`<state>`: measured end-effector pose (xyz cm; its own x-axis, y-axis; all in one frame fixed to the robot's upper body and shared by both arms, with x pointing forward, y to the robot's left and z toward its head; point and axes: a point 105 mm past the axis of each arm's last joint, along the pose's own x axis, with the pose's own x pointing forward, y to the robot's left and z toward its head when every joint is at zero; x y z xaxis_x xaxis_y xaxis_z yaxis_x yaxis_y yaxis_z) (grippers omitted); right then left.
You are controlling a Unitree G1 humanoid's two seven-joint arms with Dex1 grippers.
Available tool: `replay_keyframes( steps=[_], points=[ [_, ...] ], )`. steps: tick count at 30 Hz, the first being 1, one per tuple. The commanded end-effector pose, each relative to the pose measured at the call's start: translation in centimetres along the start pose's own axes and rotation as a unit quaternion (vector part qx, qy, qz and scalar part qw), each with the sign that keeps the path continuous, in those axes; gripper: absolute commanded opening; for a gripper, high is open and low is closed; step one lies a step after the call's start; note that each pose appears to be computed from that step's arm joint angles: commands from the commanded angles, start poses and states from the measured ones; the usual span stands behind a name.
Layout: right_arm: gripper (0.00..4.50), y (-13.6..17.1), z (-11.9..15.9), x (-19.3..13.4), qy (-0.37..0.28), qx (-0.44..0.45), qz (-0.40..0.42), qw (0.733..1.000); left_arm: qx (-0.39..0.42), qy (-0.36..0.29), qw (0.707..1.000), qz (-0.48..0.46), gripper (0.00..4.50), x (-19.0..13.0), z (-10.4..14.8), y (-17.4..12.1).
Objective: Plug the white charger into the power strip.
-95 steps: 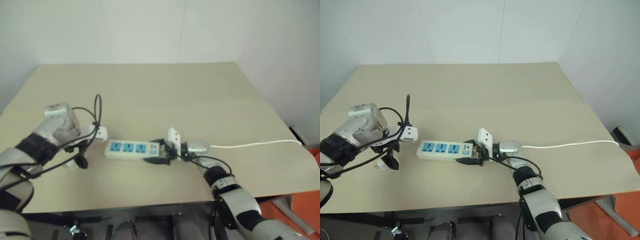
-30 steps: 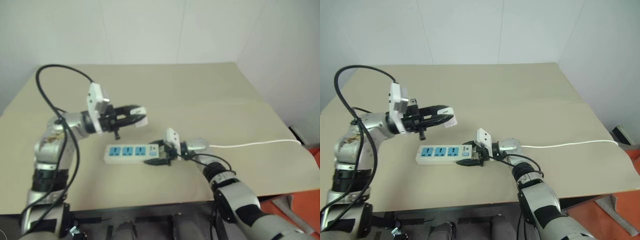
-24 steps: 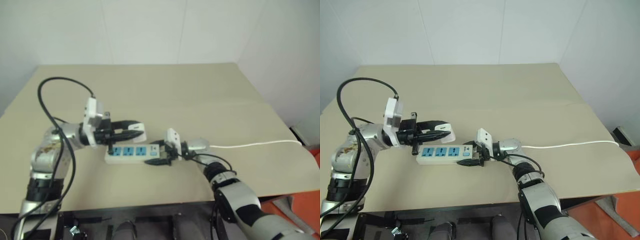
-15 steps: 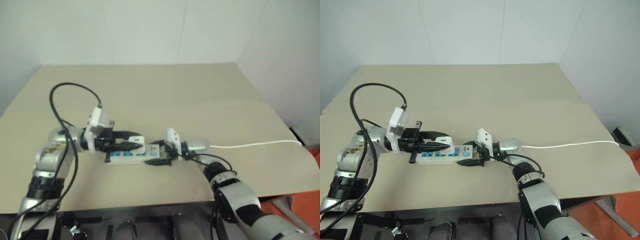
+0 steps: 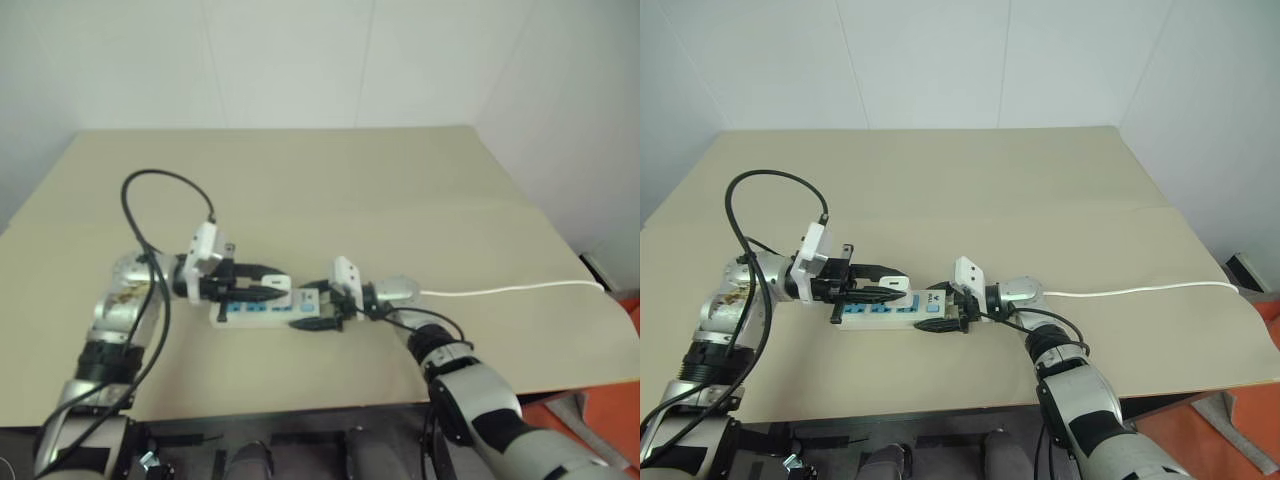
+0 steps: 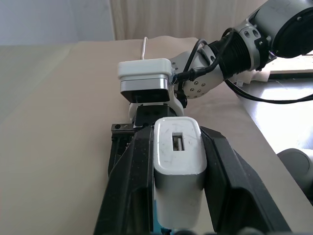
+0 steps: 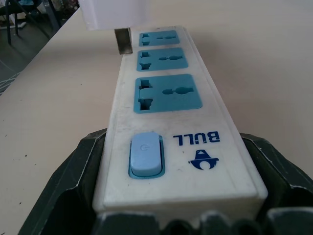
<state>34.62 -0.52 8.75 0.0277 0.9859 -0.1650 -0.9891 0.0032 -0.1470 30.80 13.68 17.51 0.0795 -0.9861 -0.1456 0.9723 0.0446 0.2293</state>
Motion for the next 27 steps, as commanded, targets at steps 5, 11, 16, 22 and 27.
replay_keyframes(
  steps=[5,11,16,22,27],
  points=[
    [3.45,0.3,-0.1,0.3,-0.004,0.001,0.003,1.000,0.021,0.014,1.000,-0.013,1.02,0.2,0.0,0.4],
    [3.45,0.2,0.0,0.4,-0.007,0.001,0.000,1.000,0.023,0.021,0.999,-0.013,1.02,0.4,-0.8,0.6],
    [3.45,0.2,0.1,0.5,-0.007,0.001,0.000,1.000,0.028,0.020,0.999,-0.011,1.02,0.7,-0.9,0.7],
    [3.45,0.2,0.1,0.5,-0.009,0.002,-0.001,1.000,0.027,0.022,0.999,-0.011,1.02,0.8,-1.2,0.7],
    [3.45,0.3,0.0,0.4,-0.009,0.003,-0.001,1.000,0.025,0.019,1.000,-0.004,1.02,0.9,-1.4,0.8]
  ],
)
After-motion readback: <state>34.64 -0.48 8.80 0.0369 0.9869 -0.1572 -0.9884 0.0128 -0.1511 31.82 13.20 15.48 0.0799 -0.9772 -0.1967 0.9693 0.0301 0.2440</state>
